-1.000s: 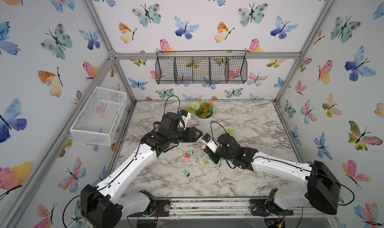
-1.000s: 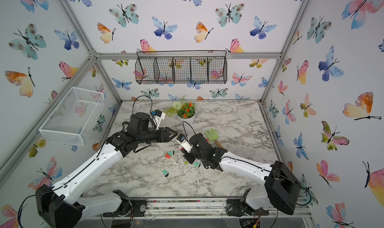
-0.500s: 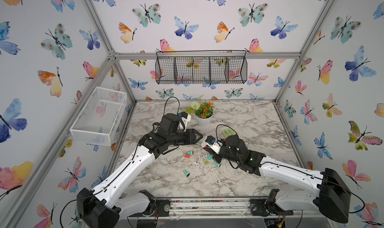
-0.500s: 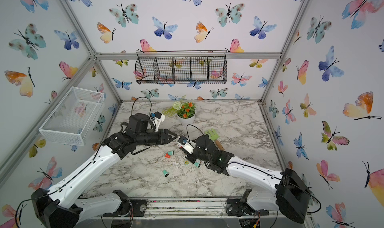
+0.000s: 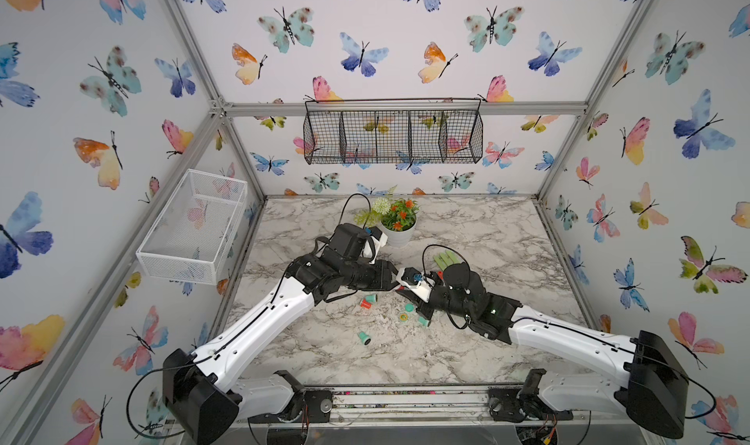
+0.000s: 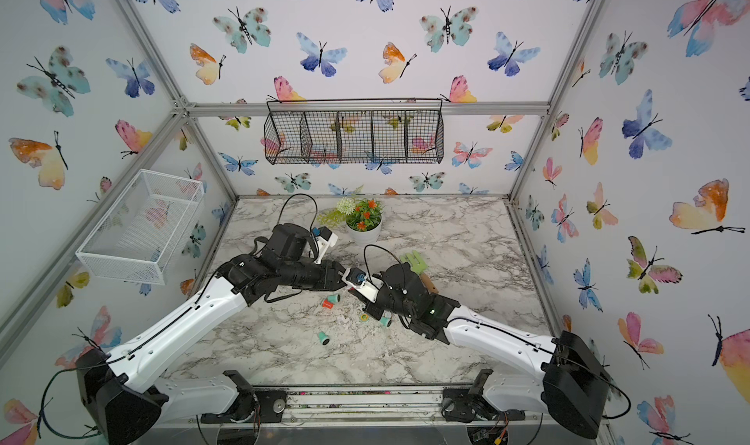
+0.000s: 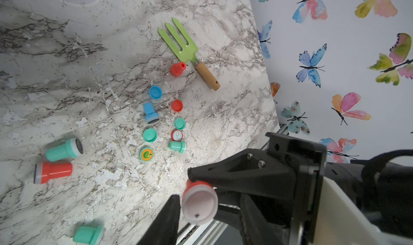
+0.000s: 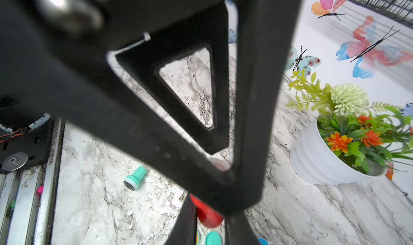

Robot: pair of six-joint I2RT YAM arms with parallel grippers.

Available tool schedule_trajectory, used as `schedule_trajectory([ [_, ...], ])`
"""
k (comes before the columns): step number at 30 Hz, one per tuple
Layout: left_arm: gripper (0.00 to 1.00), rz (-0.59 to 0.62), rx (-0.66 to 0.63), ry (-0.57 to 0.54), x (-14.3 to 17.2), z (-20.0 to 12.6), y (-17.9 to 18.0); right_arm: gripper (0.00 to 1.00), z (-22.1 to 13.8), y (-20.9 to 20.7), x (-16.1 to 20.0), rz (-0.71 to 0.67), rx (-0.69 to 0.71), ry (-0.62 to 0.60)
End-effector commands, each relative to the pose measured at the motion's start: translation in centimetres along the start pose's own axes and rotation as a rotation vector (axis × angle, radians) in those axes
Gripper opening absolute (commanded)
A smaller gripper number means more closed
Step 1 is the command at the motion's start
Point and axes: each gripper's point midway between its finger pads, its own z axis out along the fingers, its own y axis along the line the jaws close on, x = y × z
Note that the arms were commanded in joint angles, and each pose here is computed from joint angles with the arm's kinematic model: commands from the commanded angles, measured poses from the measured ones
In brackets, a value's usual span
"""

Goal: Close the stamp cap
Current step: Pick up the stamp from the center of the board.

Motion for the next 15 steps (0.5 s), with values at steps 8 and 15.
schedule_trajectory([
  [8, 0.45, 0.041, 0.016, 0.035, 0.6, 0.0, -1.2, 0.04, -0.4, 0.1, -1.3, -0.027, -0.003, -0.051],
  [15, 0.43, 0.034, -0.010, 0.048, 0.9, 0.5, -0.4, 0.04, -0.8, 0.3, -2.0, -0.032, -0.012, -0.078],
])
